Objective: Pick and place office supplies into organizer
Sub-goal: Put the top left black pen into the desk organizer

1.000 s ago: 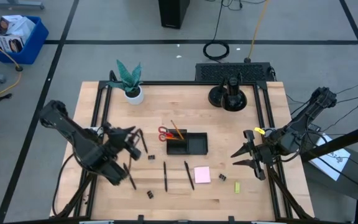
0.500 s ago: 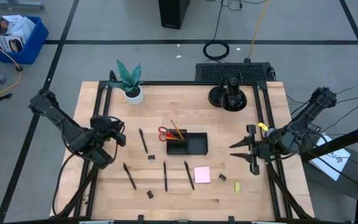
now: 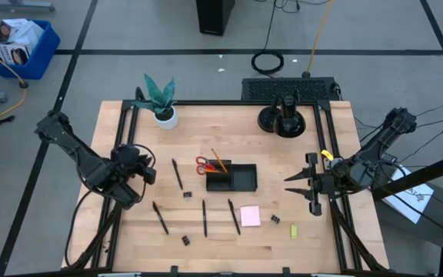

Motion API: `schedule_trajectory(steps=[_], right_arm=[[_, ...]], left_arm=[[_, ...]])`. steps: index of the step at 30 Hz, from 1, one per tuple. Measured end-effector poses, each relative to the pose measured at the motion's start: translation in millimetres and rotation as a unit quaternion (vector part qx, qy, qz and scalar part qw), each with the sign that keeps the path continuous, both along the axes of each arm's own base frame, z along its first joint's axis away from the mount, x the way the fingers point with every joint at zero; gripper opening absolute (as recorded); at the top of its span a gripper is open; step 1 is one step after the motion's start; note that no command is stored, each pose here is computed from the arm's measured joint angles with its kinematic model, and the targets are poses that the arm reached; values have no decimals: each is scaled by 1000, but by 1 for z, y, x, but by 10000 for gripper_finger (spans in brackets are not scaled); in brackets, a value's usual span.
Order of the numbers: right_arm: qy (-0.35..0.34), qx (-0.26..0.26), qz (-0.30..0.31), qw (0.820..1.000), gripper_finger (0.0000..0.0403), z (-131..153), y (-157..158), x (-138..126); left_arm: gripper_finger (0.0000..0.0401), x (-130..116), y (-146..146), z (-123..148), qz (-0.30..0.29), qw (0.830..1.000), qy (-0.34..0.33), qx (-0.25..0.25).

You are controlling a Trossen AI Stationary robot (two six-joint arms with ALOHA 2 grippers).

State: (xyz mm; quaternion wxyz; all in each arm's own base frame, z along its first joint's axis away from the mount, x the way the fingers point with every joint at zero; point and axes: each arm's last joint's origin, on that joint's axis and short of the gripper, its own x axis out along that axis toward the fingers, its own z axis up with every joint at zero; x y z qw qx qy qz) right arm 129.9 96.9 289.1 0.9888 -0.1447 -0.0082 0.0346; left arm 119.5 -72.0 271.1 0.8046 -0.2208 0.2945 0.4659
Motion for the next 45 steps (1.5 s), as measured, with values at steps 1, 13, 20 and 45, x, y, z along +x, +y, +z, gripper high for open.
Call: schedule_trajectory(steps=[1, 13, 20, 45], right_arm=[[0, 4, 0, 1000, 112, 0, 0, 0], [2, 11, 1, 1000, 112, 0, 0, 0], [3, 11, 2, 1000, 112, -1, 0, 0], [6, 30, 2, 1000, 112, -1, 1, 0]], left_arm=[[88, 0, 1, 0, 5, 1000, 7, -7], [88, -1, 15, 7, 41, 997, -55, 28], [88, -11, 24, 14, 59, 994, -86, -7], [88, -25, 25, 15, 135, 973, -80, -167]])
